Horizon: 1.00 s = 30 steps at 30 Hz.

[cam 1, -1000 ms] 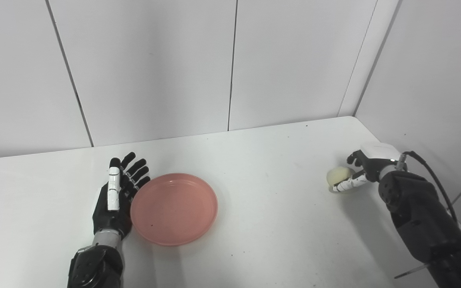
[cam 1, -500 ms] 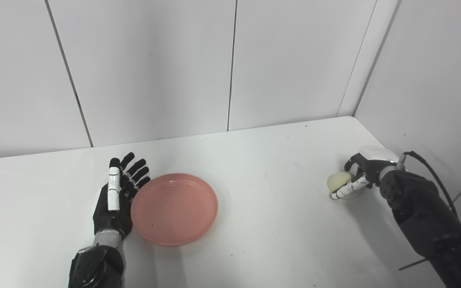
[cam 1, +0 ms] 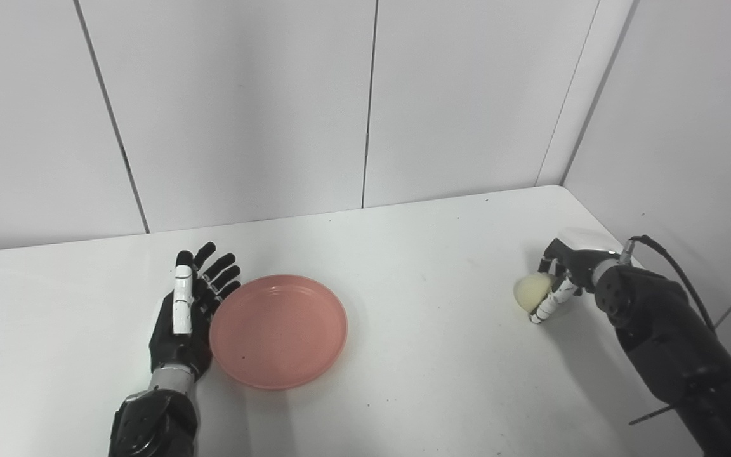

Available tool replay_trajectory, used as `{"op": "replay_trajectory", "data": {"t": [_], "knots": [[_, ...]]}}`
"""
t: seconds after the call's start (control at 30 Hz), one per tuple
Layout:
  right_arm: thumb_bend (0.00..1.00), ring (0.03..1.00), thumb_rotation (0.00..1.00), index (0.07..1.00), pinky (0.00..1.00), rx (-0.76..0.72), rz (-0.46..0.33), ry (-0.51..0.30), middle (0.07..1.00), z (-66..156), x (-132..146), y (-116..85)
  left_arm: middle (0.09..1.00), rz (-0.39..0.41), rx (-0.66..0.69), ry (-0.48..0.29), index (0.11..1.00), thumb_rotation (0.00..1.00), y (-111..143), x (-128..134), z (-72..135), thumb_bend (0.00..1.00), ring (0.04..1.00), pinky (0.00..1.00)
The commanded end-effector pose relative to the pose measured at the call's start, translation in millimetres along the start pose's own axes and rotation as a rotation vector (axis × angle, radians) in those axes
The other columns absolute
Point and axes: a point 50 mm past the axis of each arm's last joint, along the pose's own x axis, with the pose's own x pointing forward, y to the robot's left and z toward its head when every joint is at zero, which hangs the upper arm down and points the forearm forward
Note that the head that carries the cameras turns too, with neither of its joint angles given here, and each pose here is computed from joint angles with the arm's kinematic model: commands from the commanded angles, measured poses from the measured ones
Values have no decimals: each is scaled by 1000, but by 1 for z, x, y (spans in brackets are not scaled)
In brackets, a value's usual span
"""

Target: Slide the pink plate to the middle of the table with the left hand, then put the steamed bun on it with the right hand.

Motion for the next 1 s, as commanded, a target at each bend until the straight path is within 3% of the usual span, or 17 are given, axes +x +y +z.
{"op": "replay_trajectory", "data": {"t": [0.0,0.23,0.33,0.4,0.63,0.97], "knots": [[523,285,58,509,229,-15,-44,7,395,-9,-6,-16,789,1,-5,34,851,899,-4,-2,-8,684,800,801],[524,308,4,528,249,-5,-115,-75,420,0,-21,-30,797,1,-4,37,860,905,-6,-3,-9,680,803,794],[531,284,3,487,231,1,-156,-109,467,8,-31,-38,793,5,-3,40,858,904,-7,-2,-10,684,800,783],[524,278,4,523,223,5,-185,-136,420,14,-38,-45,791,7,-1,43,855,909,-8,-2,-11,687,798,780],[524,300,4,532,240,-7,-305,-337,434,36,-62,-67,798,9,-1,45,849,913,-12,-1,-13,674,806,784],[525,282,0,516,209,51,-366,-469,439,84,-91,-80,826,-11,1,52,872,933,-23,1,-22,665,819,794]]}}
